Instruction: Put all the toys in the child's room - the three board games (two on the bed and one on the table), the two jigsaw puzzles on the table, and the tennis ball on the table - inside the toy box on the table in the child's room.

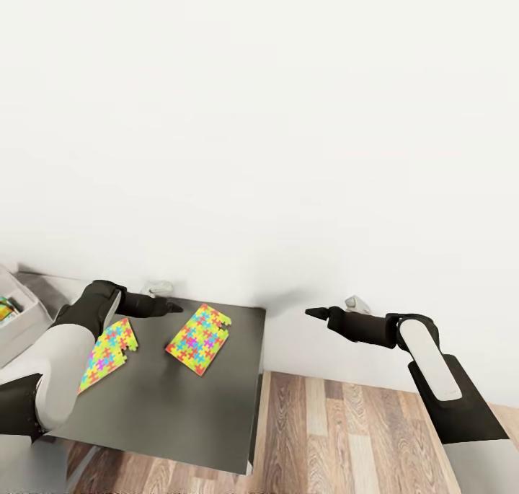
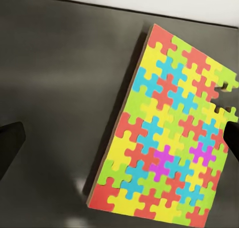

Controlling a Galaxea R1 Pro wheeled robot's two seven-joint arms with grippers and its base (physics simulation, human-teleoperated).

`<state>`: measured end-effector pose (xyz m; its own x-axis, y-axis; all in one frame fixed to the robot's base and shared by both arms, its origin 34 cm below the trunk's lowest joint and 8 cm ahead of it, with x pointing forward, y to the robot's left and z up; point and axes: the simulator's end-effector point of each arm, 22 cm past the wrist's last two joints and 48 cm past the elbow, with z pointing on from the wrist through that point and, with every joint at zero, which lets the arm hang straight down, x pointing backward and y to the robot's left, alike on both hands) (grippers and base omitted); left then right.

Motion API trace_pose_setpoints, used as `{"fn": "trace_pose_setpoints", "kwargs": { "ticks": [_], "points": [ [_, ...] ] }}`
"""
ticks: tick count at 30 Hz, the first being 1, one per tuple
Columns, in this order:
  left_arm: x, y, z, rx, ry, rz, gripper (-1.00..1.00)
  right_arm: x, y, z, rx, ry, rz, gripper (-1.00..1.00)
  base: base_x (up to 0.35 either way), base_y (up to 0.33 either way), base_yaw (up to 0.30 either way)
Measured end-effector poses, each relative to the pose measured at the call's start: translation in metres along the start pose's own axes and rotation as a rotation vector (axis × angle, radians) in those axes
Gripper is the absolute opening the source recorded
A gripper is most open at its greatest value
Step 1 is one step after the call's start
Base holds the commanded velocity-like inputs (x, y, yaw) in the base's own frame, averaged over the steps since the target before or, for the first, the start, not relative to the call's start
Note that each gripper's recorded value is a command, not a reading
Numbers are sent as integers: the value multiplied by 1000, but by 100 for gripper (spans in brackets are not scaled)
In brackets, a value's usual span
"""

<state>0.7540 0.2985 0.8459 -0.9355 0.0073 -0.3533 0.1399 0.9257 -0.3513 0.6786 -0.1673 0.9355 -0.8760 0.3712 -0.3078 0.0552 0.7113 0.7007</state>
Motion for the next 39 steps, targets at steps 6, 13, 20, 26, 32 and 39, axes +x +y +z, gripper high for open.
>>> {"fn": "trace_pose_setpoints", "kwargs": {
  "ticks": [6,13,20,26,32,39],
  "points": [
    [3,-3,7,5,9,1,100,3,-5,3,6,8,8,100,5,-68,-60],
    [2,-5,7,8,8,4,100,3,-6,3,8,9,10,100,1,-29,-193],
    [2,-6,7,7,8,6,100,3,-6,3,9,9,9,100,0,-4,-56],
    [2,-6,7,6,8,8,100,3,-6,3,9,8,8,100,0,-1,-96],
    [2,-6,7,4,10,11,100,3,-6,3,8,9,9,100,0,0,-24],
    [5,-4,10,2,17,10,100,6,-10,6,13,16,15,100,0,0,-4]
  ]
}}
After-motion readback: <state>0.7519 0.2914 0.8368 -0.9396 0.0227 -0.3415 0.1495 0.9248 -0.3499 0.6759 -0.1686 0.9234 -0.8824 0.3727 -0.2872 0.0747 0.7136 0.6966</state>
